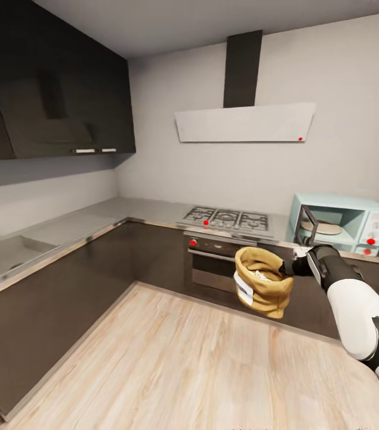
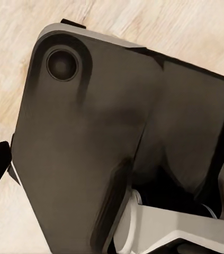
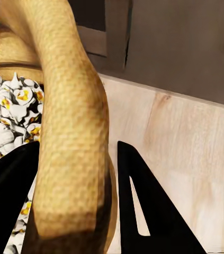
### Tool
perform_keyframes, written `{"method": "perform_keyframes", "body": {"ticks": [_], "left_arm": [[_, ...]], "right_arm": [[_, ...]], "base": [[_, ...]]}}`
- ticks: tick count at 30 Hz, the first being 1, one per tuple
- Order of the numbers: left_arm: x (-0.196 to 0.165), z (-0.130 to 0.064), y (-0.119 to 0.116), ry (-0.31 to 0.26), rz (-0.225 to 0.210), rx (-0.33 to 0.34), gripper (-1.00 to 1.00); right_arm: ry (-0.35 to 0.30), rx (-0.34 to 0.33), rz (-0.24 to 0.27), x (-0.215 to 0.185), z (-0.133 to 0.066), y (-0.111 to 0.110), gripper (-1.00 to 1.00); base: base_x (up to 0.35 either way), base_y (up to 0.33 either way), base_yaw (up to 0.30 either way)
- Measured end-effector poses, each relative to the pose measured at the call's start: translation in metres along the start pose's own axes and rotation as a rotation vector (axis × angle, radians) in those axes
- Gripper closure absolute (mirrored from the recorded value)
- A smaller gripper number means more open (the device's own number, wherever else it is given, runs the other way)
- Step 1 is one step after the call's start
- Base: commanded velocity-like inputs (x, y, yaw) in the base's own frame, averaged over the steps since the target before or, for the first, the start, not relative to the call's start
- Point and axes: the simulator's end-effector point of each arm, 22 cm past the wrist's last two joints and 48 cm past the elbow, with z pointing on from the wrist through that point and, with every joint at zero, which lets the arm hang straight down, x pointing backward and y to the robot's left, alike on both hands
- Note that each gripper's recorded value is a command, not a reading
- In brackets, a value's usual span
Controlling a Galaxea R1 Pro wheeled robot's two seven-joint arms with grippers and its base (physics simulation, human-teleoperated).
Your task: In the kitchen, take the popcorn bag from the countertop, put it into the microwave, and heat it until the popcorn is cooked so the cooked popcorn ends up inside the bag.
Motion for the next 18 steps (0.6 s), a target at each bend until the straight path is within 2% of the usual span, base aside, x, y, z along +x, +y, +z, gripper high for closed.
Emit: {"method": "perform_keyframes", "body": {"ticks": [18], "left_arm": [[-0.0024, 0.0, -0.0016, -0.006, -0.001, 0.003, -1.0]], "right_arm": [[-0.01, 0.0, 0.002, -0.0037, -0.0055, -0.0012, 1.0]], "base": [[0.0, 0.0, -0.275]]}}
